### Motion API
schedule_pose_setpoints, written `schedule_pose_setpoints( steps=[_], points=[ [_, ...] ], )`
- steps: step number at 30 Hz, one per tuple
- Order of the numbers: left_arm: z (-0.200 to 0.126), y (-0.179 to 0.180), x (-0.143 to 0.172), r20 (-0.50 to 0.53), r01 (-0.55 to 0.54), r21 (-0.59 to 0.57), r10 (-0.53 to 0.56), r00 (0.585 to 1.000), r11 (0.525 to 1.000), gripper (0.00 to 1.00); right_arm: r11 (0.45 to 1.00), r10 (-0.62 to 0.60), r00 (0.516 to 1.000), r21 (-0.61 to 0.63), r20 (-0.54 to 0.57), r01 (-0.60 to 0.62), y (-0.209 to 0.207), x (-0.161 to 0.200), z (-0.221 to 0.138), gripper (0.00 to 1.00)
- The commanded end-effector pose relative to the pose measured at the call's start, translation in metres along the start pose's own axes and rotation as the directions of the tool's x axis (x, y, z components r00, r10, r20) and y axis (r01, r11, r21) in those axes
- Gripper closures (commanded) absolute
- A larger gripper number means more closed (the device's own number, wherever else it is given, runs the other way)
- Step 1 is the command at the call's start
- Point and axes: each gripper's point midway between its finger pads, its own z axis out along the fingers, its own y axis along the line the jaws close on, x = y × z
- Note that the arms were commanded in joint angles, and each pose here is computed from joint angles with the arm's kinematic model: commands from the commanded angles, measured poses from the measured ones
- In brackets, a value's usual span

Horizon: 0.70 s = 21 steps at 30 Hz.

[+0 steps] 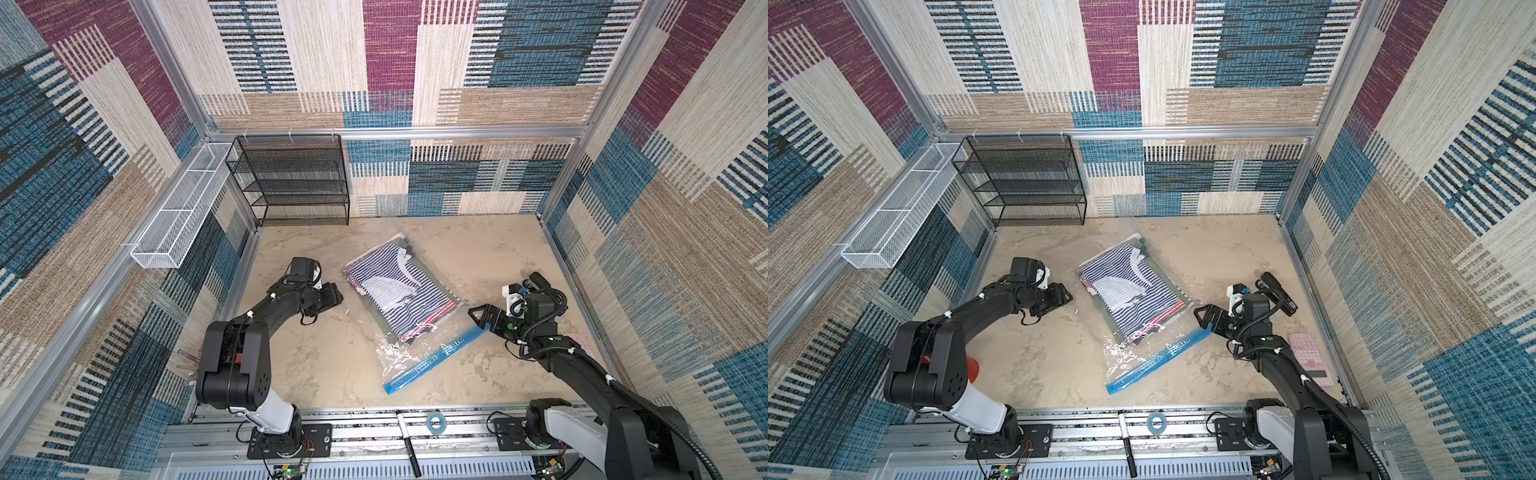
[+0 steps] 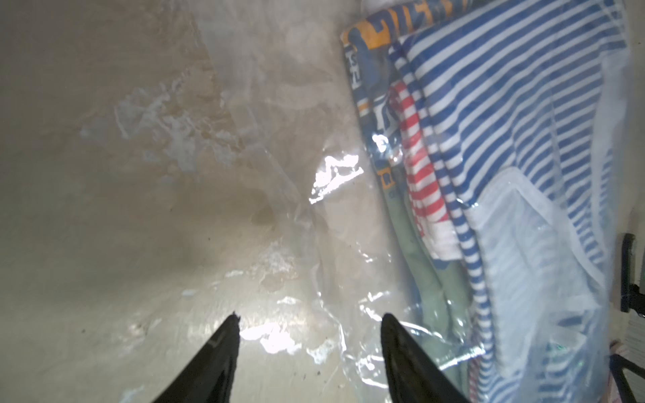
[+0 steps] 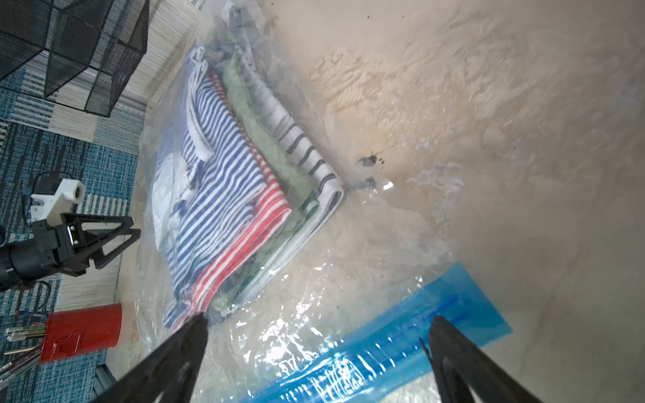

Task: Take the tank top out of the vacuum bag
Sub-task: Adjust the vacuum bag at the center of the board.

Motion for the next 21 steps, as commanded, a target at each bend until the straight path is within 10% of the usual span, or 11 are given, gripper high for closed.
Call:
schedule_pose_setpoints(
  steps=[1, 7, 14, 21],
  points=[
    [0.007, -0.005, -0.015, 0.038, 0.016, 0.017, -0.016, 0.999, 1.0, 0.35, 1.0, 0.024, 0.999, 0.001, -0.031, -0.024, 0.0, 0.005, 0.003, 0.01],
    [0.023, -0.013, -0.027, 0.058, 0.038, 0.075, -0.043, 0.997, 0.996, 0.48, 1.0, 0.023, 0.999, 0.012, -0.042, -0.023, -0.005, 0.011, 0.006, 0.01],
    [0.026, -0.025, -0.035, 0.074, 0.065, 0.157, -0.077, 0.994, 0.985, 1.0, 0.999, 0.037, 0.997, -0.001, -0.062, -0.037, -0.005, 0.01, 0.014, 0.01],
    [0.007, -0.02, -0.016, 0.101, 0.104, 0.169, -0.122, 0.987, 0.98, 1.0, 0.999, 0.026, 0.997, -0.018, -0.072, -0.028, -0.003, 0.001, 0.027, 0.13]
  ],
)
